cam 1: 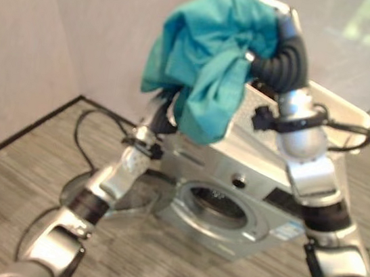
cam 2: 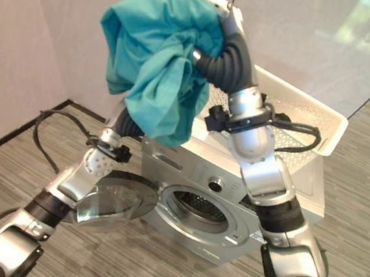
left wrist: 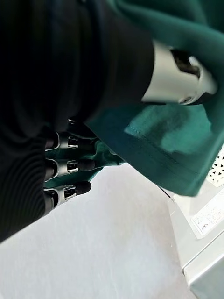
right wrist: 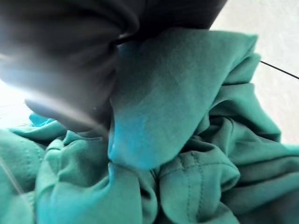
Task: Grab the laundry basket,head to the washer,open it,put in the laundry and shut it.
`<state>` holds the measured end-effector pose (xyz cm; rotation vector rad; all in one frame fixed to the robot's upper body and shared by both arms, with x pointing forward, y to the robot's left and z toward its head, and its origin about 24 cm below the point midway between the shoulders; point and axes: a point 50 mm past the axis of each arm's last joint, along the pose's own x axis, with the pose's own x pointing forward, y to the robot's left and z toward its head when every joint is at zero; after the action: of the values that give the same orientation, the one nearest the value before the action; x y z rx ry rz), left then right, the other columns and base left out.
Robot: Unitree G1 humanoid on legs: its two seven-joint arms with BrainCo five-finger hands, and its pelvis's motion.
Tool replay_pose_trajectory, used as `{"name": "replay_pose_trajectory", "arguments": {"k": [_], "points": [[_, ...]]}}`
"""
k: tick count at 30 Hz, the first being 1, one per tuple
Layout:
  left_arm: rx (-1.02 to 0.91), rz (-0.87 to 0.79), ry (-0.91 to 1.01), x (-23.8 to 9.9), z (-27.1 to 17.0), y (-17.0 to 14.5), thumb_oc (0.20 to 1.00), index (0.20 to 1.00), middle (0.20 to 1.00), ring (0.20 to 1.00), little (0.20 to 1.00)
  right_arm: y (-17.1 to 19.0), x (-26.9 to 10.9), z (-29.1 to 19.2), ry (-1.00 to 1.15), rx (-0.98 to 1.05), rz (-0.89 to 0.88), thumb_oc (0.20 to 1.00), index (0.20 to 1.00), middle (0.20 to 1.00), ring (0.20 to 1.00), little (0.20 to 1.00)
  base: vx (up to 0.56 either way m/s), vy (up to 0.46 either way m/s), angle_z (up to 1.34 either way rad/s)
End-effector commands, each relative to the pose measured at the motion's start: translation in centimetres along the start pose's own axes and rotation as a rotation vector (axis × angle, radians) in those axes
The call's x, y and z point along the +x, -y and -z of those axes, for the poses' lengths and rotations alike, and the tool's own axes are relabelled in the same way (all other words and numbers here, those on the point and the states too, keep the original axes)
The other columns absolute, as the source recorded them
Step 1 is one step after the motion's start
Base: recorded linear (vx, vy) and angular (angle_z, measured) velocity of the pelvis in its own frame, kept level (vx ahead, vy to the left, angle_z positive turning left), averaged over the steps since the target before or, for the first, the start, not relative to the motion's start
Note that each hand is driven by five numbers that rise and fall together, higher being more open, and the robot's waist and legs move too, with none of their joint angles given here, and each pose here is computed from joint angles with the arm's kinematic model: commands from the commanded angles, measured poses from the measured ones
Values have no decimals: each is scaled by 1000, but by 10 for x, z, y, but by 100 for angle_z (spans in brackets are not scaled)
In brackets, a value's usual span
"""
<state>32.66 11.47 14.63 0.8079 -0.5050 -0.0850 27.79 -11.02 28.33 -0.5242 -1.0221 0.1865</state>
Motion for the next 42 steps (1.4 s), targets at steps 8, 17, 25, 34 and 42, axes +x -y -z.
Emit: {"name": "replay_pose_trajectory", "arguments": {"k": [8,17,25,34,42], "points": [[-103,-93,110,18,-29,-12,1000,1000,1000,1000,1000,-16,1,-28,123,266,22,200,200,200,200,200,-6,-1,-8],[-367,-40,124,22,-47,-1,1000,1000,1000,1000,1000,-39,-3,-32,102,450,-53,200,200,200,200,200,3,1,3],[-601,-22,59,9,-39,5,1000,1000,1000,1000,1000,-44,-7,-30,85,466,-86,200,200,200,200,200,4,-3,2],[-908,-17,-15,-11,-31,14,871,871,871,871,871,-48,-18,-29,63,490,-120,200,200,200,200,200,0,0,0],[-931,-109,-12,-20,-21,-1,551,551,551,551,551,-54,-26,-31,54,544,-151,200,200,200,200,200,-2,-1,-1]]}}
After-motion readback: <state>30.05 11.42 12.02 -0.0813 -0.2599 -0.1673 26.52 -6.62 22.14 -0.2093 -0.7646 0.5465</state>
